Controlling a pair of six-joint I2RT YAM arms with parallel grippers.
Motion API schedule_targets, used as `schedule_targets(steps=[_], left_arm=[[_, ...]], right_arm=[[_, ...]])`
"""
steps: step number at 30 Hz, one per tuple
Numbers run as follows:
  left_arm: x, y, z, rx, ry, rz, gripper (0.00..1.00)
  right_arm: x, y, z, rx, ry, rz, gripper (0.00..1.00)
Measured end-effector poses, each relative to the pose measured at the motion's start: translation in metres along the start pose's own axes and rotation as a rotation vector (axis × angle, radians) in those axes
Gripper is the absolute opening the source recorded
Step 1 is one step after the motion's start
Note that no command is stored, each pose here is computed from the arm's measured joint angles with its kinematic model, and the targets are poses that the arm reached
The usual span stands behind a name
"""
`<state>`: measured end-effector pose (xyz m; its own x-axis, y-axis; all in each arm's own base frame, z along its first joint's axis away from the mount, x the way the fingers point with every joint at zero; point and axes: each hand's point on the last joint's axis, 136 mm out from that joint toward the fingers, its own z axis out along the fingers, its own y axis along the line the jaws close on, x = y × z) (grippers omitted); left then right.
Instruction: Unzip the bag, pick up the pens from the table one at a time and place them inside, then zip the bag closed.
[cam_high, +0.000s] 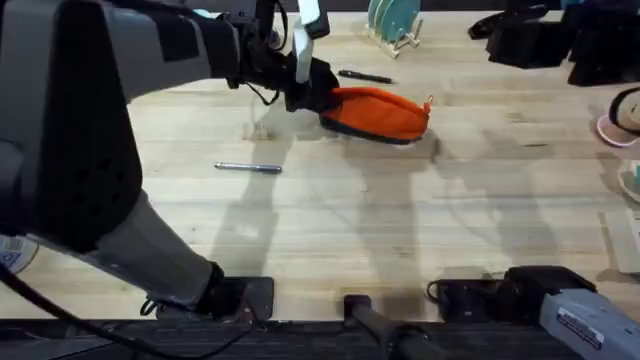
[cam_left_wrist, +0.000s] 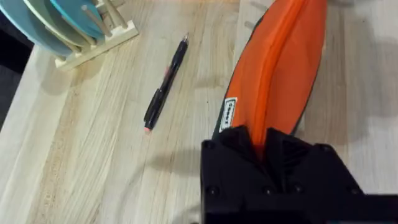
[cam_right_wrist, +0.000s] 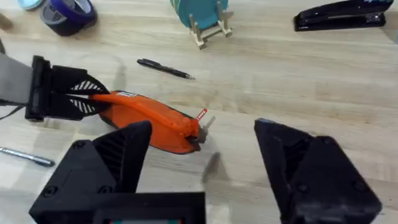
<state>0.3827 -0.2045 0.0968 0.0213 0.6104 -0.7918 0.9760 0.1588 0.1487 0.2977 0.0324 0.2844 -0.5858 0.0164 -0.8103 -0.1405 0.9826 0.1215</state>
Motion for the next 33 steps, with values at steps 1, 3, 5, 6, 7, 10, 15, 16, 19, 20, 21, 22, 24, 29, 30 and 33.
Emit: schedule_targets(steps=[1, 3, 5, 6, 7, 10, 15, 16, 19, 20, 21, 22, 24, 29, 30, 33], left_arm=[[0.000, 0.000, 0.000, 0.000, 0.000, 0.000, 0.045], [0.000, 0.000, 0.000, 0.000, 0.000, 0.000, 0.045], [0.000, 0.000, 0.000, 0.000, 0.000, 0.000, 0.045], [0.000, 0.000, 0.000, 0.000, 0.000, -0.001, 0.045], [0.000, 0.000, 0.000, 0.000, 0.000, -0.001, 0.045], [0.000, 0.000, 0.000, 0.000, 0.000, -0.001, 0.045], [0.000, 0.000, 0.000, 0.000, 0.000, 0.000, 0.043], [0.000, 0.000, 0.000, 0.000, 0.000, -0.001, 0.043], [0.000, 0.000, 0.000, -0.001, 0.000, 0.000, 0.043], [0.000, 0.000, 0.000, -0.002, 0.000, 0.002, 0.043], [0.000, 0.001, 0.000, -0.003, 0.000, 0.003, 0.043], [0.000, 0.001, 0.000, -0.003, 0.000, 0.003, 0.043], [0.000, 0.001, 0.000, -0.004, 0.000, 0.003, 0.043], [0.000, 0.001, 0.000, -0.005, -0.001, 0.005, 0.043], [-0.001, 0.001, 0.000, -0.005, -0.001, 0.005, 0.043], [0.000, 0.001, 0.000, -0.005, -0.001, 0.005, 0.043]], right_arm=[[0.000, 0.000, 0.000, 0.000, 0.000, 0.000, 0.995], [0.000, 0.000, 0.000, 0.000, 0.000, 0.000, 0.996], [0.000, 0.000, 0.000, 0.000, -0.001, 0.000, 0.996], [0.000, 0.000, 0.000, 0.000, 0.000, 0.000, 0.995], [0.000, 0.000, 0.000, 0.000, 0.000, 0.000, 0.995], [0.001, 0.000, 0.000, 0.000, 0.002, 0.000, 0.996], [0.013, 0.000, -0.001, 0.001, 0.054, 0.003, 0.996], [0.014, -0.001, -0.001, 0.002, 0.058, -0.005, 0.996], [0.016, -0.004, -0.001, 0.009, 0.067, -0.045, 0.996], [0.017, -0.005, -0.002, 0.012, 0.070, -0.063, 0.996], [0.018, -0.006, -0.002, 0.014, 0.072, -0.081, 0.996], [0.018, -0.007, -0.002, 0.016, 0.072, -0.105, 0.996], [0.018, -0.010, -0.002, 0.023, 0.074, -0.158, 0.996], [0.035, -0.030, -0.006, 0.109, 0.160, -0.291, 0.996], [0.038, -0.033, -0.007, 0.125, 0.179, -0.306, 0.996], [0.040, -0.038, -0.008, 0.152, 0.195, -0.338, 0.996]])
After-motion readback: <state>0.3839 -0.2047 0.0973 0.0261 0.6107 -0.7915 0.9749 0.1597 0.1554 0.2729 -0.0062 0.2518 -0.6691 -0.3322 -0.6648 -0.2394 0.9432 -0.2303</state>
